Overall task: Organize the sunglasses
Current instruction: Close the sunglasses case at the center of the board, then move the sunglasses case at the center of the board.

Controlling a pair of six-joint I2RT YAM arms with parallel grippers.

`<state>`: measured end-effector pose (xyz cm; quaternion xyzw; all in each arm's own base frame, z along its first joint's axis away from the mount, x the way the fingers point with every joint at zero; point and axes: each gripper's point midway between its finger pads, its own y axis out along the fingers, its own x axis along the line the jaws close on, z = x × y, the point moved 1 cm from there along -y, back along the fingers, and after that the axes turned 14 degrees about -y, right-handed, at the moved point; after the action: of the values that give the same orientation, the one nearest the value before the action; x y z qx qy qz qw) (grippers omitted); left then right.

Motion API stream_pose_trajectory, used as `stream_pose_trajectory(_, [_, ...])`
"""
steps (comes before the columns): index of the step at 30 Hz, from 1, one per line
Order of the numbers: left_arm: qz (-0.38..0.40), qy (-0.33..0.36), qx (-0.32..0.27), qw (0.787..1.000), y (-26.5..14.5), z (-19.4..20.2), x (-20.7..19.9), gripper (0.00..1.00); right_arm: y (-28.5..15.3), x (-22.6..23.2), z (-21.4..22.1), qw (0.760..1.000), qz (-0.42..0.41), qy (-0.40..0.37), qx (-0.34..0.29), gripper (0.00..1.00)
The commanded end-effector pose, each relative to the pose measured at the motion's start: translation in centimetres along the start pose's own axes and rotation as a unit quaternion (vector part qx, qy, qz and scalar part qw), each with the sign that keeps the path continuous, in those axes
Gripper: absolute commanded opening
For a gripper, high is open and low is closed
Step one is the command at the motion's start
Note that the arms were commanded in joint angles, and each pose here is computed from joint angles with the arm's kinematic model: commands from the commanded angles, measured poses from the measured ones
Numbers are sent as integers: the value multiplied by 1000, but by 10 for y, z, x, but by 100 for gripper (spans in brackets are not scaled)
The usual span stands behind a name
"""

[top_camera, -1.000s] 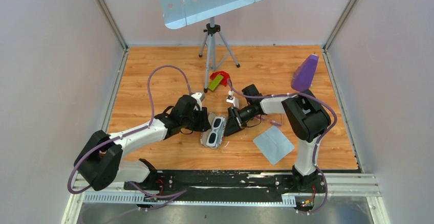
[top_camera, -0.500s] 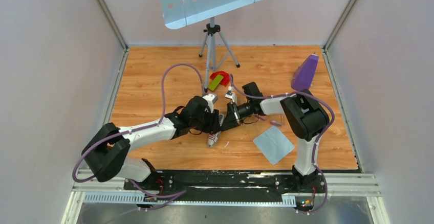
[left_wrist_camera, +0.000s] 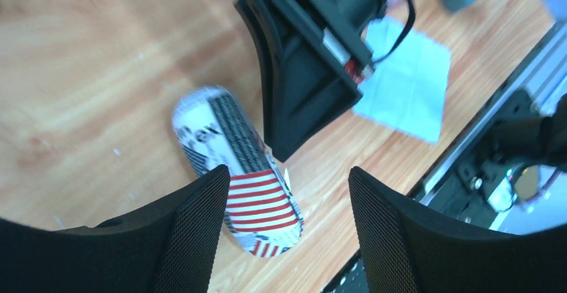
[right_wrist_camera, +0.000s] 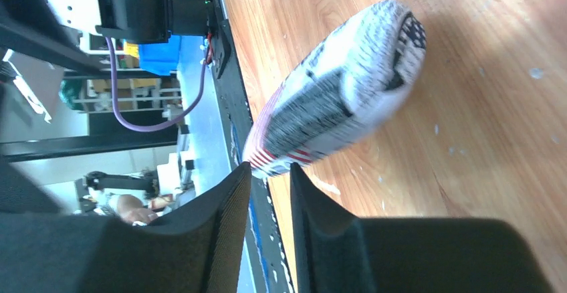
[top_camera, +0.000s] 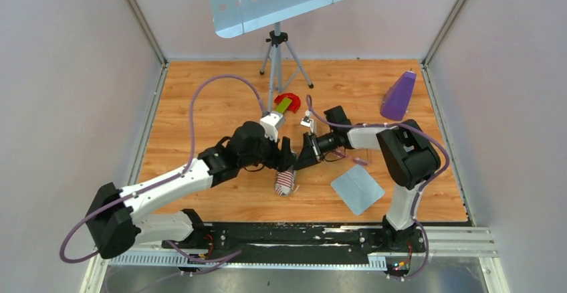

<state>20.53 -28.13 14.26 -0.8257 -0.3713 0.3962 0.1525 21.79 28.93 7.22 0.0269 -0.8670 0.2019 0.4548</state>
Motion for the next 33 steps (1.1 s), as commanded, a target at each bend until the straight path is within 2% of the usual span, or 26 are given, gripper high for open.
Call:
stream_pose_trajectory(1, [-38,34,-43,998,-22,-33,-1,71,-27,8,-4,998,34,-44,-1,36])
stream_pose_trajectory(4, [-82,9,-20,996,-20,-23,13,73,-40,14,-3,996,62,-71,7,40])
stream_pose_trajectory(5, [-88,-2,-10,996,-18,-18,15,76,-45,17,-3,994,73,-81,11,40])
stream_pose_trajectory(8, [-108,-25,-7,994,-8,-7,14,79,-63,22,-5,984,118,-132,22,41])
stream_pose_trajectory(11, [-145,-7,-4,989,1,5,10,86,-87,31,-11,973,158,-170,18,42])
stream_pose_trajectory(15, [-188,-3,13,982,21,28,5,87,-128,44,-18,955,218,-202,-3,46])
stream_pose_trajectory(22, [-251,-3,35,967,58,53,7,88,-184,61,-12,915,326,-237,-18,57])
stream_pose_trajectory(26, [-284,-4,55,957,81,66,14,88,-199,67,-11,890,372,-261,-34,62])
stream_pose_trajectory(29, [-341,14,69,938,88,73,32,87,-199,74,-10,885,376,-272,-46,62])
stream_pose_trajectory(33, [-349,9,76,934,94,80,40,79,-199,80,-8,883,375,-277,-53,62])
